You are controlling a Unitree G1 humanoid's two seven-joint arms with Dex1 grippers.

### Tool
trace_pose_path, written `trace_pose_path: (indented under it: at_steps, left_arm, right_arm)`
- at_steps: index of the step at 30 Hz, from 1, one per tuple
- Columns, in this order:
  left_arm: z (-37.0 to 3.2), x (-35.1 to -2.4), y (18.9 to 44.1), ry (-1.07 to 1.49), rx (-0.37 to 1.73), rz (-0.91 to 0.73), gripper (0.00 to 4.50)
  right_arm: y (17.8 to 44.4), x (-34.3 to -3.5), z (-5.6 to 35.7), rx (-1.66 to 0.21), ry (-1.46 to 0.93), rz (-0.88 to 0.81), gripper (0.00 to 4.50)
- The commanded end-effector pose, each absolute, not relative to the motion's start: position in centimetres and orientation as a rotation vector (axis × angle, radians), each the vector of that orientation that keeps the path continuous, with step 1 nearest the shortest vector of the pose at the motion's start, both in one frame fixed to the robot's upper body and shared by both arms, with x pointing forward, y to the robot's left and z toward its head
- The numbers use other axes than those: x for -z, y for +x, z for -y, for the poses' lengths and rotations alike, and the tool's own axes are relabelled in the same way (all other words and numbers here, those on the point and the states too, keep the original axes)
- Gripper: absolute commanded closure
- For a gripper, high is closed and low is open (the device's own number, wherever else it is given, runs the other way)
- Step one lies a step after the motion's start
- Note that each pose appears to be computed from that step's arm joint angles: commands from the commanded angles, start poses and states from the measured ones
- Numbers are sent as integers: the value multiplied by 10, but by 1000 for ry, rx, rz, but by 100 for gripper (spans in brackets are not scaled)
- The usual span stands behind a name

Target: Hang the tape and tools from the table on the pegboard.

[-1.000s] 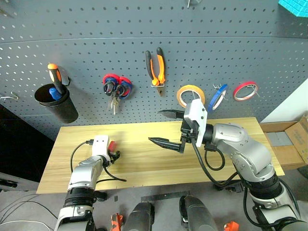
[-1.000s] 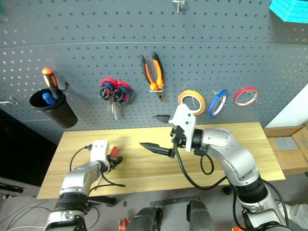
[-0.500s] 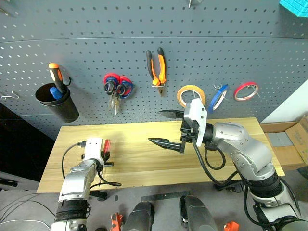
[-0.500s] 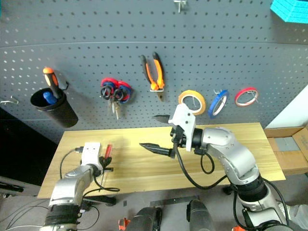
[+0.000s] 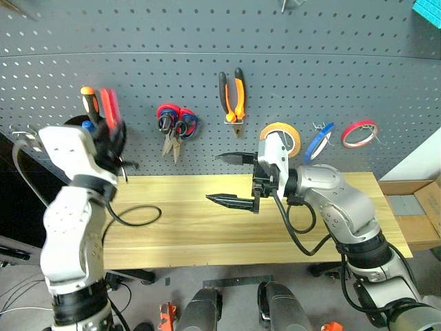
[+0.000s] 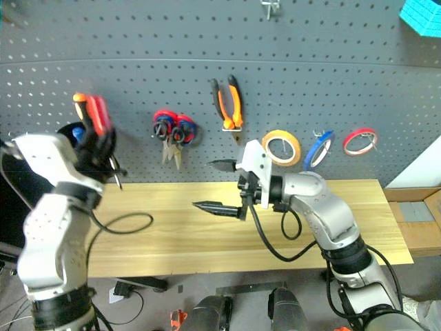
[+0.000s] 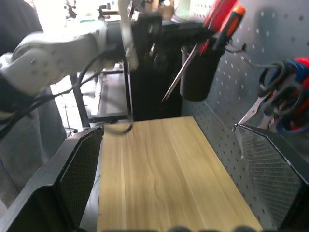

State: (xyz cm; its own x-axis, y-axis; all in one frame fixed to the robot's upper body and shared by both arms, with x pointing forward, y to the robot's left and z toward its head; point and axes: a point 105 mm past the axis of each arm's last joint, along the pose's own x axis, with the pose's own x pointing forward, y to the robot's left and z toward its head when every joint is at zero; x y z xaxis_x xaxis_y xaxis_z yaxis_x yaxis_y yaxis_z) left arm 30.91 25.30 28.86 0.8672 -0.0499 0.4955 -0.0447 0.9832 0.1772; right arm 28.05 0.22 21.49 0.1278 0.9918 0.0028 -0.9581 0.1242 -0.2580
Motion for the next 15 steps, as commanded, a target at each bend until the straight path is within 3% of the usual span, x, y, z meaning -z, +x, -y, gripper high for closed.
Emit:
trace_pose_path:
  at_steps: [1, 9, 12, 15]
  left_arm:
    - [-270, -342, 294, 269, -93, 699, 372]
    - [-279, -381, 291, 318, -132, 813, 372]
    - [-300, -367, 306, 300, -190, 777, 372]
    - [-307, -355, 316, 276, -197, 759, 372]
  right_arm:
    - [276, -227, -5, -1458, -236, 264, 0]
    - [276, -236, -10, -1453, -223, 312, 0]
    - [295, -256, -21, -1308, -178, 376, 0]
    - [296, -260, -25, -1296, -167, 388, 0]
